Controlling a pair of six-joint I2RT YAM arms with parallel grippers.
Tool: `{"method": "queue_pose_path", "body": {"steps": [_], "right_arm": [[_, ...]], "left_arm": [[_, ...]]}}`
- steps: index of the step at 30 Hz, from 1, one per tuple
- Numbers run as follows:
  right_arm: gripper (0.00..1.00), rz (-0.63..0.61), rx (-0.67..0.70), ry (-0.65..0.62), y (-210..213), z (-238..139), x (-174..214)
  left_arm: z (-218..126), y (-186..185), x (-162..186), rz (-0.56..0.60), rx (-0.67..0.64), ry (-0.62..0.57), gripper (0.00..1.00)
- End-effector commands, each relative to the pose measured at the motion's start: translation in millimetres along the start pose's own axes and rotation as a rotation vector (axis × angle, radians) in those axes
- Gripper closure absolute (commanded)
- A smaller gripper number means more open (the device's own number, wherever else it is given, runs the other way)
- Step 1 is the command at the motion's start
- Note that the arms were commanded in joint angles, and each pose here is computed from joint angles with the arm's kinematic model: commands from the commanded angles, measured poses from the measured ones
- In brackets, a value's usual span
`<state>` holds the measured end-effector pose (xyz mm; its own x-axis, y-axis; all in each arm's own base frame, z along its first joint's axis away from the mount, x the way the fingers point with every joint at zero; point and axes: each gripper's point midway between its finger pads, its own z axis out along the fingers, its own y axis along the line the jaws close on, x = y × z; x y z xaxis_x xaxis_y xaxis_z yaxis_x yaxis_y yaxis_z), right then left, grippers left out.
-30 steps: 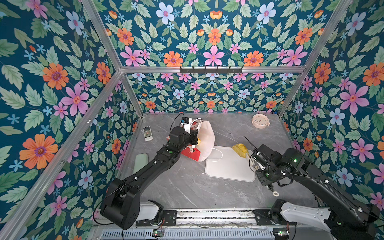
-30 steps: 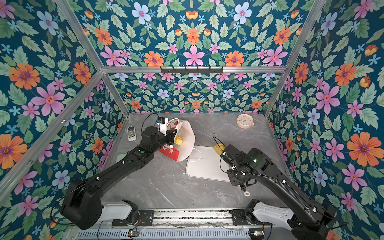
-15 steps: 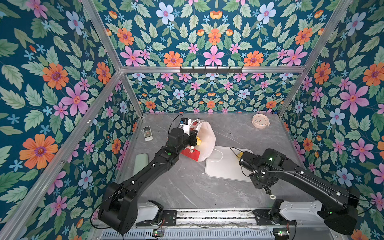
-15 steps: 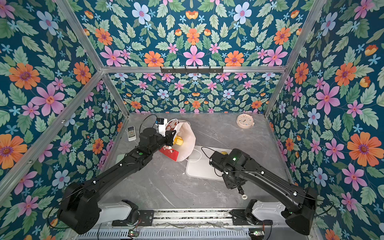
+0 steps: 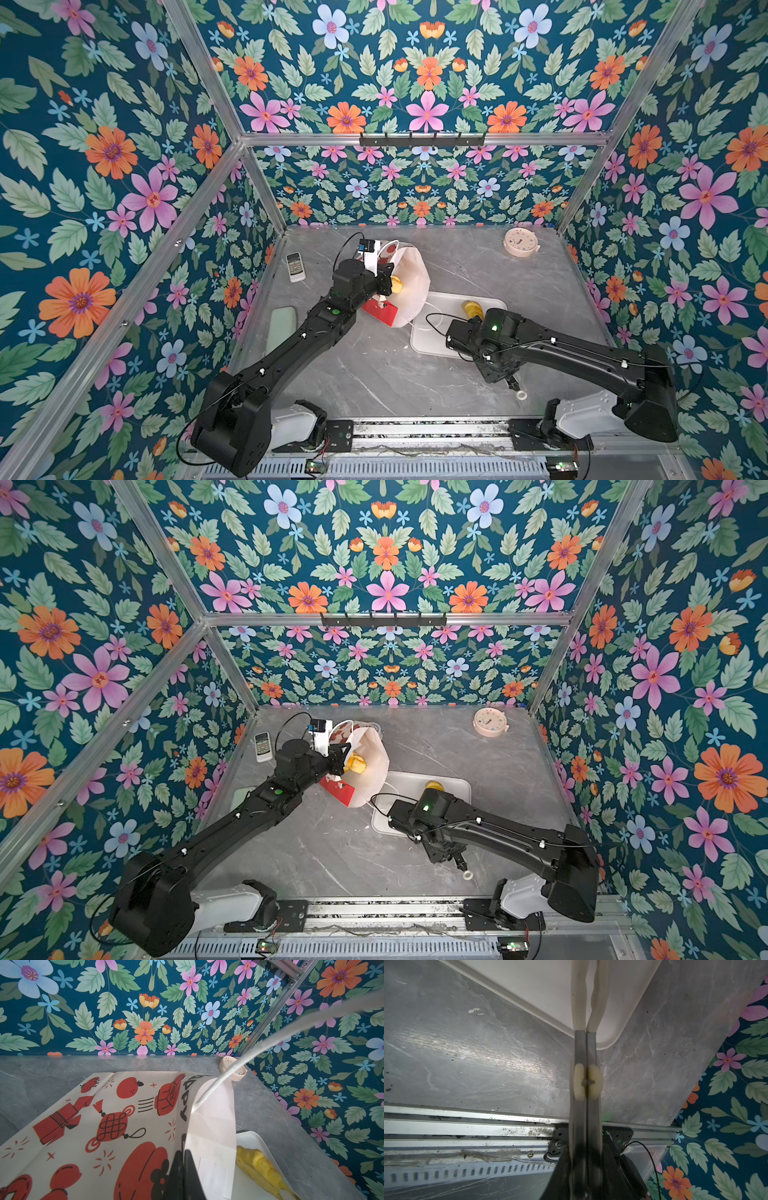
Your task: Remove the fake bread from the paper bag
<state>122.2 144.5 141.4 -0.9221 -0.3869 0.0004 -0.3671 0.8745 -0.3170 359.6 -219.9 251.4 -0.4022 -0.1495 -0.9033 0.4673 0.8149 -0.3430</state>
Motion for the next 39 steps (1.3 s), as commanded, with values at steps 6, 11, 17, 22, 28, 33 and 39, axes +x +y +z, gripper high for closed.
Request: {"method": "queue_pose_path", "body": {"steps": [6, 11, 17, 22, 28, 33, 39], "right_arm": [[0.92, 0.006, -0.009, -0.008, 28.3, 15.3, -11.2], [0.84, 0.025, -0.057, -0.043, 35.7, 10.5, -17.6], [0.80, 0.029, -0.079, -0.052, 39.9, 9.0, -20.2], [0.74, 0.035, -0.102, -0.053, 43.8, 8.3, -20.1], [0.69, 0.043, -0.137, -0.070, 49.7, 6.4, -22.6], [0.65, 0.048, -0.140, -0.078, 49.4, 5.1, -23.2], [0.63, 0.060, -0.174, -0.100, 49.2, -3.6, -24.0]], "left_arm": [[-0.4, -3.6, -11.7, 0.014, 0.019, -0.047, 1.00], [0.0, -3.4, -10.3, 0.012, 0.020, -0.044, 1.00], [1.1, -2.6, -7.7, 0.010, 0.018, -0.039, 1.00], [0.9, -1.6, -6.2, 0.008, 0.016, -0.037, 1.00], [1.7, -0.1, -3.4, 0.006, 0.014, -0.032, 1.00], [2.5, 0.8, -1.7, 0.004, 0.013, -0.032, 1.00], [1.9, 0.1, -2.7, 0.004, 0.014, -0.035, 1.00]]}}
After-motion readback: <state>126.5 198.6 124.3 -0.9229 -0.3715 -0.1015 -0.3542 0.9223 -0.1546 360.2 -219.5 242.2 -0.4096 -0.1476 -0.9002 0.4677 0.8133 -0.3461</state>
